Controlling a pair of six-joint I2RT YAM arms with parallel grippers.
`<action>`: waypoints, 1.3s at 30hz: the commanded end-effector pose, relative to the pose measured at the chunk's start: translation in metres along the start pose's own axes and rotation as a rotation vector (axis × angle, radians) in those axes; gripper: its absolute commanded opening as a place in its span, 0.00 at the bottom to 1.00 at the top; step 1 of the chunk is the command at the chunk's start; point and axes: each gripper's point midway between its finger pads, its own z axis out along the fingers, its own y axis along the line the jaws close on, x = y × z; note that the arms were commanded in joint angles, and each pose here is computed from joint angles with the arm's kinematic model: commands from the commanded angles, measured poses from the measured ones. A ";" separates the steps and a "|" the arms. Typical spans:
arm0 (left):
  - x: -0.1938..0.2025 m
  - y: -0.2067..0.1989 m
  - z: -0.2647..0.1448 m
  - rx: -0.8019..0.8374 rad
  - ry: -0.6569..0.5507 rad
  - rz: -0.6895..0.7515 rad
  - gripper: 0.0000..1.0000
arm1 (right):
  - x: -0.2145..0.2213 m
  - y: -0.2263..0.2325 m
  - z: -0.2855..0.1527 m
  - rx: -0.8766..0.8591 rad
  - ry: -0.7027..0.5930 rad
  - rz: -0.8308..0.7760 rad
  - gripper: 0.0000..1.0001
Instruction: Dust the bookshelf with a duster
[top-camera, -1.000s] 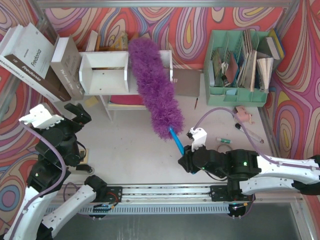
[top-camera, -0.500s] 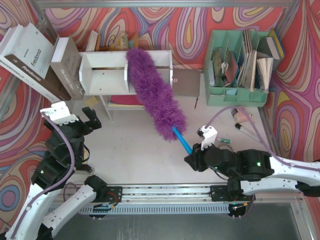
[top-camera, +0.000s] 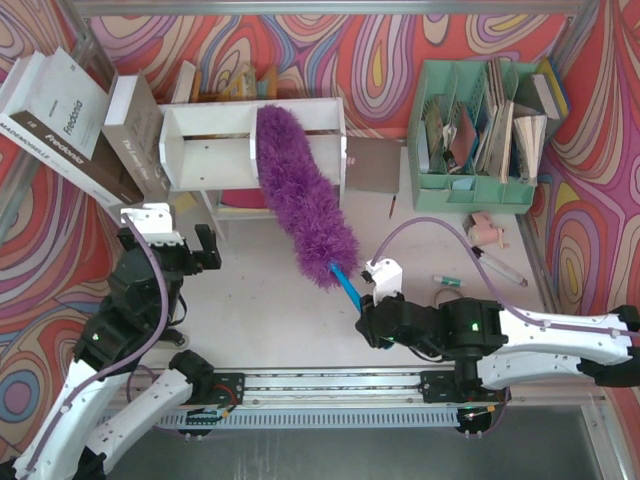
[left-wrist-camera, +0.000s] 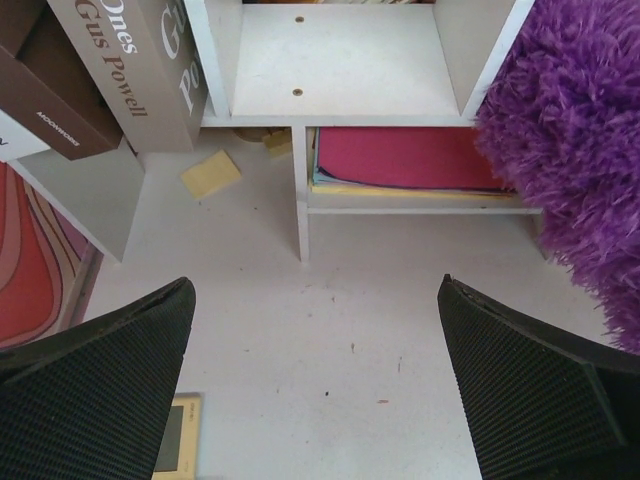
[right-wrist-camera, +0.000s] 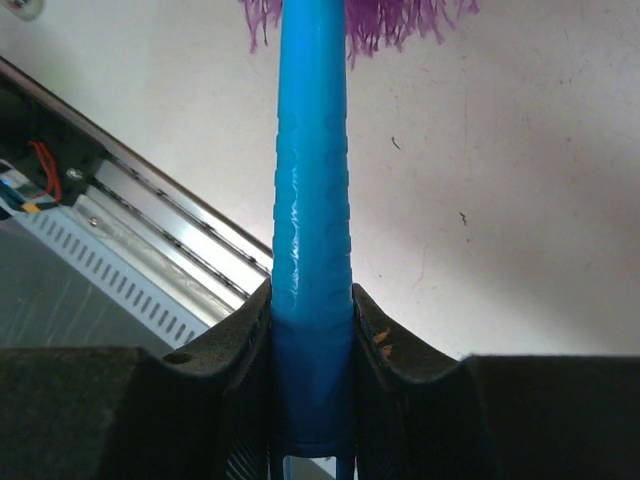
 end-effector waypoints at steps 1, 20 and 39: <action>0.002 -0.001 0.000 0.010 -0.017 0.002 0.99 | -0.047 0.014 -0.019 -0.096 -0.182 0.058 0.00; 0.010 0.002 0.004 -0.024 -0.014 -0.022 0.98 | -0.014 -0.019 -0.018 0.006 -0.102 0.089 0.00; 0.008 0.026 -0.001 -0.129 -0.066 -0.032 0.98 | -0.089 -0.024 -0.091 -0.186 -0.422 0.147 0.00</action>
